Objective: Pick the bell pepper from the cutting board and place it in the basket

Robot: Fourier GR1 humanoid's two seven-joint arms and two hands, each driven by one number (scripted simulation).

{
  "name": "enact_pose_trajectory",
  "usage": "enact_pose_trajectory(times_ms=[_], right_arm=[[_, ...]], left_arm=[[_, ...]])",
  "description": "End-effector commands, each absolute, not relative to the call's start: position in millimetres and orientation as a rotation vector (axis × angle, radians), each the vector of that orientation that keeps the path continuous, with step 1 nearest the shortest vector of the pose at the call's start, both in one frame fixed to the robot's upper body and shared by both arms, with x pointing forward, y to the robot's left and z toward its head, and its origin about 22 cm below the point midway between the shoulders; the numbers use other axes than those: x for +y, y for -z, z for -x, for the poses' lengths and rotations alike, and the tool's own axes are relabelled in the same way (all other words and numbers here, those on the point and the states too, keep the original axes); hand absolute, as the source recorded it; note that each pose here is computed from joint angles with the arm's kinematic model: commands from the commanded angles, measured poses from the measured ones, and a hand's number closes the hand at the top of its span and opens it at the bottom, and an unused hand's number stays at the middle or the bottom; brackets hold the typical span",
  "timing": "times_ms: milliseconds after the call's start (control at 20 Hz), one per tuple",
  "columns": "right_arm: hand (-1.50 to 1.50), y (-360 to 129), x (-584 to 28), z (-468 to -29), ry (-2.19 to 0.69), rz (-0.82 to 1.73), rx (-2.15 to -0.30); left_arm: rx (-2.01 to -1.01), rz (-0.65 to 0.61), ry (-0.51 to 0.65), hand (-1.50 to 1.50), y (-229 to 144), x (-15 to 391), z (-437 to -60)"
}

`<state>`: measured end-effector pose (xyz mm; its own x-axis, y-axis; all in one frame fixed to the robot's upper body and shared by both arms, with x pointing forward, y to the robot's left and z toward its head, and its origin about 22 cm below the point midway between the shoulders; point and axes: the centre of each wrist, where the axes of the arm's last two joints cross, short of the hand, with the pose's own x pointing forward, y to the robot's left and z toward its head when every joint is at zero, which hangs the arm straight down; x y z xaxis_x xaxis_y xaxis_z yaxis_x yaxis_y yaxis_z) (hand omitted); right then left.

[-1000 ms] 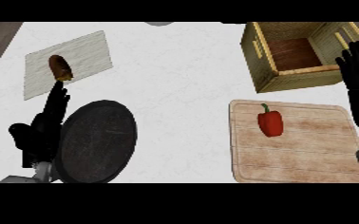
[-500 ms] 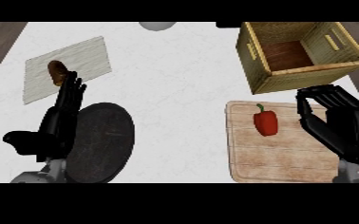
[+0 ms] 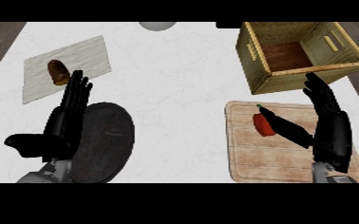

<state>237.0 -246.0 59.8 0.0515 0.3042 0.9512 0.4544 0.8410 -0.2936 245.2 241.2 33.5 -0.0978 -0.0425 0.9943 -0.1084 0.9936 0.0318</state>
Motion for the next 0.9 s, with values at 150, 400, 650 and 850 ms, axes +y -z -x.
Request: enact_pose_trajectory(times_ms=[150,400,650,850], right_arm=[[-1.50,-99,-304,-231,-0.104,0.963,-1.165],[-1.50,-156,-291,-225,-0.373,0.887,-0.951],[-1.50,-228,-285,-224,-0.419,0.740,-0.929],[-1.50,-244,-278,-221,-0.407,0.695,-0.881]], left_arm=[[-1.653,-0.130,-0.050,0.00,-25,242,-237],[-1.661,-0.107,-0.050,0.00,-26,240,-238],[-1.681,-0.104,-0.050,0.00,-35,248,-240],[-1.690,-0.112,-0.058,0.00,-43,247,-241]])
